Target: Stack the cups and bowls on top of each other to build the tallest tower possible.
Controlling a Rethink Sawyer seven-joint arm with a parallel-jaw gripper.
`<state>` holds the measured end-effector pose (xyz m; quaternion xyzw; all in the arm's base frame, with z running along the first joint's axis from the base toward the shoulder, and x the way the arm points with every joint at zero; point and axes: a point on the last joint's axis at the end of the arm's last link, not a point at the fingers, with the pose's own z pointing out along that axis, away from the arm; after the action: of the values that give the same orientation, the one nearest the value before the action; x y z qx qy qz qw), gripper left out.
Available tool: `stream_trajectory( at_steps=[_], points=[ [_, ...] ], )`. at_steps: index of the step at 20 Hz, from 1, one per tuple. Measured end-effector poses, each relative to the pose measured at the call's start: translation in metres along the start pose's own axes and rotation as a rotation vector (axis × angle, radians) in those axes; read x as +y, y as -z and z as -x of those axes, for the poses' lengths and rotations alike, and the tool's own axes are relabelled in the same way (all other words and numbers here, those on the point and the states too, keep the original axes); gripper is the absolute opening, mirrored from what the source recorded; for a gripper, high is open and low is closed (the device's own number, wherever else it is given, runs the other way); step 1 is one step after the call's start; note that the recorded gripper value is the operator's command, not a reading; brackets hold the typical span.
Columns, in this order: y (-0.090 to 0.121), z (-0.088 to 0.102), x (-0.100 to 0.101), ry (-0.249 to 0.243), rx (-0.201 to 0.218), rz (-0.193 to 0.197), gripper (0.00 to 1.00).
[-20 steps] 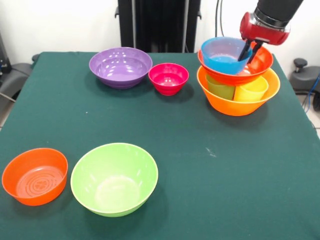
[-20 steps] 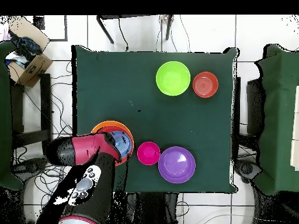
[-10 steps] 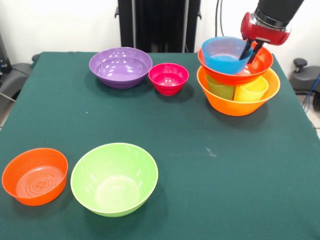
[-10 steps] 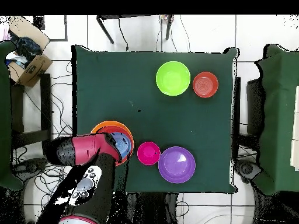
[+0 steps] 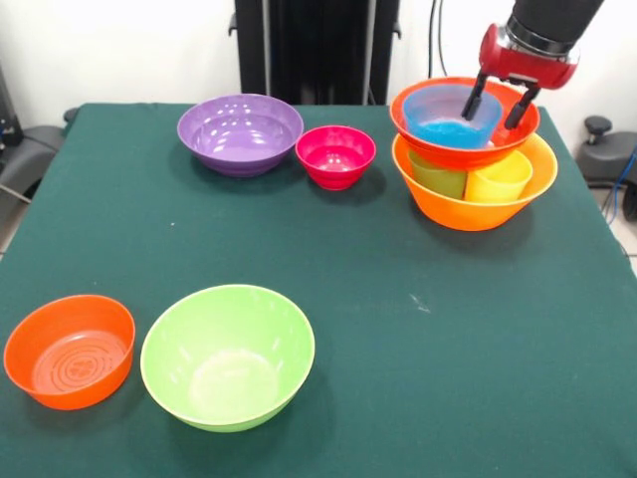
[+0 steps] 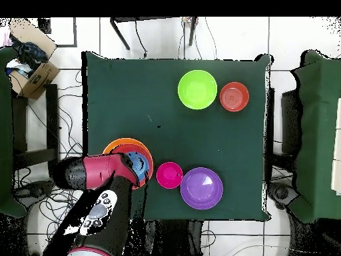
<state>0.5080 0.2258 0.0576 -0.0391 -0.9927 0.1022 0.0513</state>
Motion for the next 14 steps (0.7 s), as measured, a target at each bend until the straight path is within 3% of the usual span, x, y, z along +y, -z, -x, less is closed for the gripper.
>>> stream_trajectory(
  at_steps=[7,14],
  points=[
    [0.007,0.003,-0.003,-0.026,0.005,0.028,1.00],
    [0.042,0.019,-0.021,-0.080,-0.015,0.078,1.00]
  ],
)
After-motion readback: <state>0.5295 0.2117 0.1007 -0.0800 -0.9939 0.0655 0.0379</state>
